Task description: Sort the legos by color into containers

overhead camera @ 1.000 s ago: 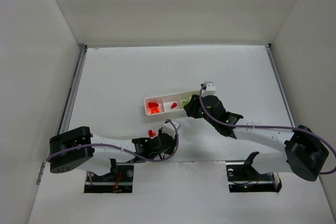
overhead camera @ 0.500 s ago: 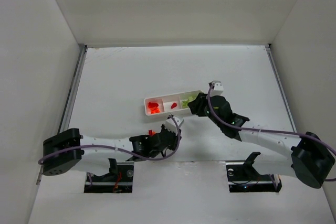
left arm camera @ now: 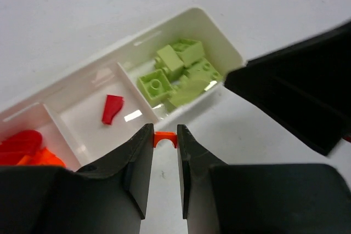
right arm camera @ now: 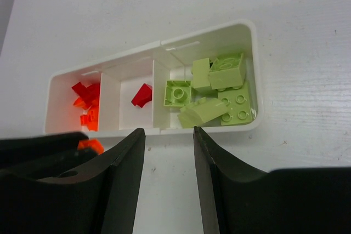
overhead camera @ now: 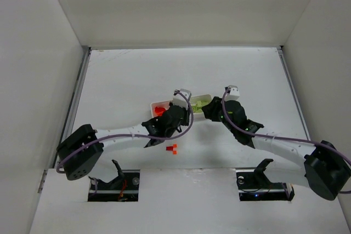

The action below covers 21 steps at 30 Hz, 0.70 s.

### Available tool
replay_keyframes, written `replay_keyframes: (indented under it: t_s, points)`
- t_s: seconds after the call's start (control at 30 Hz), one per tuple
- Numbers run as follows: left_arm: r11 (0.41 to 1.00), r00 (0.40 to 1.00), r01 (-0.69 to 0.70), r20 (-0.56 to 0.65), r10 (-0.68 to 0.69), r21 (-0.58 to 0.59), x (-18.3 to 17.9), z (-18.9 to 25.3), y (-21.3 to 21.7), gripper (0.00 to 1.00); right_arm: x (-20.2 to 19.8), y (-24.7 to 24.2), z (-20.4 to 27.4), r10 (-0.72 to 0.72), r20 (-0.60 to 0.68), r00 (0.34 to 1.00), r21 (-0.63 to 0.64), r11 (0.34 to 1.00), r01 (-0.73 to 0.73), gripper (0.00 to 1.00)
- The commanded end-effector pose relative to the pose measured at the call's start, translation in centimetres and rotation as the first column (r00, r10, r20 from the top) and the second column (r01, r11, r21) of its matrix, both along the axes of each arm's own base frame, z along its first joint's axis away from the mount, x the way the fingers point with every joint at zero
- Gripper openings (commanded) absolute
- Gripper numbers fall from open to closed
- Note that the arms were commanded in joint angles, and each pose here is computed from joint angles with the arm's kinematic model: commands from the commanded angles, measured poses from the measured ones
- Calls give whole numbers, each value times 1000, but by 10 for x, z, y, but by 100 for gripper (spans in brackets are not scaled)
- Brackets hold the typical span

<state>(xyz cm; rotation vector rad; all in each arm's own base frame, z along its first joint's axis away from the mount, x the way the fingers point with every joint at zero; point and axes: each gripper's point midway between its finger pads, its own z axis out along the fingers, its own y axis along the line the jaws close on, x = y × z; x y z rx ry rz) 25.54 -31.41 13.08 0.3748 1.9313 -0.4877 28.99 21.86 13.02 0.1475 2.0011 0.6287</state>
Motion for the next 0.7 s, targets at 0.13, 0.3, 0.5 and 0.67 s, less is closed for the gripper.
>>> replay_keyframes:
  t_s: [0.13,0.3,0.5,0.67]
  points:
    - [991,992,-124,28,125,-49,53,14,16,19,10,2,15,-22,51,998,39,999,20,46]
    - [990,992,-123,33,125,-72,53,16,19,19,11,2,14,-26,55,998,32,999,24,46]
    - [983,989,-143,30,148,-114,51,33,32,20,12,-2,13,-48,63,997,59,997,44,46]
    - [982,989,-148,3,150,-121,57,30,35,20,11,-2,38,-65,121,990,106,993,52,45]
